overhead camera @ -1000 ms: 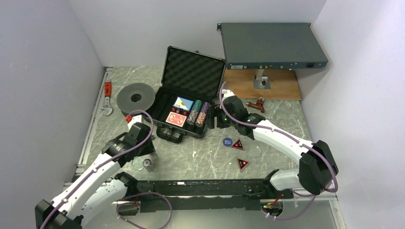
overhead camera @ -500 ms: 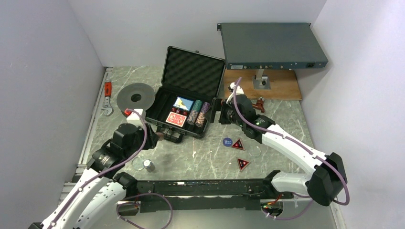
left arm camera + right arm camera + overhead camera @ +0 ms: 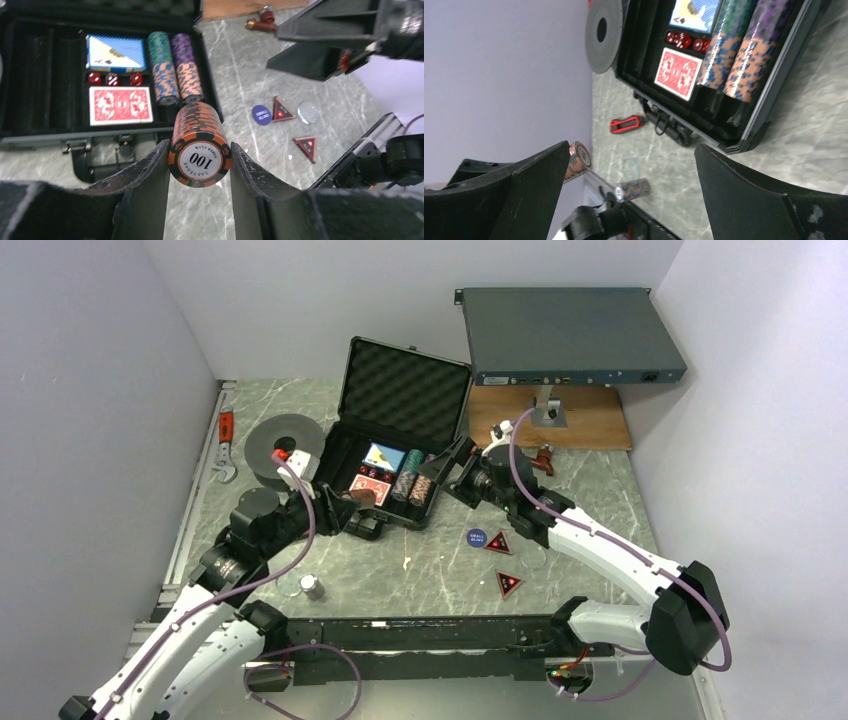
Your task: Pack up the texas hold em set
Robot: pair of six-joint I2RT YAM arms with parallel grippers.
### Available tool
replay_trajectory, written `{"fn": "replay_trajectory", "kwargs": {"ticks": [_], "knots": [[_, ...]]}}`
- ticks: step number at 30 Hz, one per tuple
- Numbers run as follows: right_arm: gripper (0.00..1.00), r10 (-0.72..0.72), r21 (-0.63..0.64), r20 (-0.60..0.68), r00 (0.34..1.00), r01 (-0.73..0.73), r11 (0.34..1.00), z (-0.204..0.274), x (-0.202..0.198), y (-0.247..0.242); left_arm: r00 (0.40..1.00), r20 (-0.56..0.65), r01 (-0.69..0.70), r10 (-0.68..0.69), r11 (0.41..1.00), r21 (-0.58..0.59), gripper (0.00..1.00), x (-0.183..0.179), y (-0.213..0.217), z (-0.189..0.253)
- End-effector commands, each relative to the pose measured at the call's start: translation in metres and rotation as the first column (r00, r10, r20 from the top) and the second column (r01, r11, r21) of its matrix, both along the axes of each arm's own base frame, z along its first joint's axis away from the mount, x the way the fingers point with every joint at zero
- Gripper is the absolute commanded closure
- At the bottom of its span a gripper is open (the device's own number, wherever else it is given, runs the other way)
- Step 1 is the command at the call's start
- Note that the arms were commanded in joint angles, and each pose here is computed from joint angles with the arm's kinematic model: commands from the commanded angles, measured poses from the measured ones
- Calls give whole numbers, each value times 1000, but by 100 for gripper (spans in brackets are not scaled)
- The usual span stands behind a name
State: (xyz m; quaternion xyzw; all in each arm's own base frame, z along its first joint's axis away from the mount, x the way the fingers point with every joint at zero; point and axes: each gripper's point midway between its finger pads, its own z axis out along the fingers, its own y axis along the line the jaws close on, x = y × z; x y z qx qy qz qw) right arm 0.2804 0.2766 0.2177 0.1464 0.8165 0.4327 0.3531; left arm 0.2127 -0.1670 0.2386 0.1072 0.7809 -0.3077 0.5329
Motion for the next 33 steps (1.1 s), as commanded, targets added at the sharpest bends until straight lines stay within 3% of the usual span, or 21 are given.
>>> {"fn": "replay_trajectory", "kwargs": {"ticks": [1, 14, 22, 26, 33], "knots": [[0, 20, 256, -34, 999, -11, 967, 34, -6, 20, 965, 246, 134, -95, 980, -149, 100, 3, -26, 69], [0, 67, 572, -172, 983, 44, 819, 64, -10, 34, 886, 435, 283, -160, 930, -234, 100, 7, -51, 102], [0, 162, 617, -246, 956, 25, 786, 60, -12, 51, 852, 507, 308, -132, 909, -281, 100, 11, -56, 112], [9, 199, 641, -248, 948, 7, 767, 59, -14, 57, 844, 519, 321, -134, 901, -290, 100, 12, -61, 113], [11, 234, 672, -263, 936, 4, 740, 62, -16, 60, 843, 522, 323, -131, 899, -295, 100, 17, -67, 109]]}}
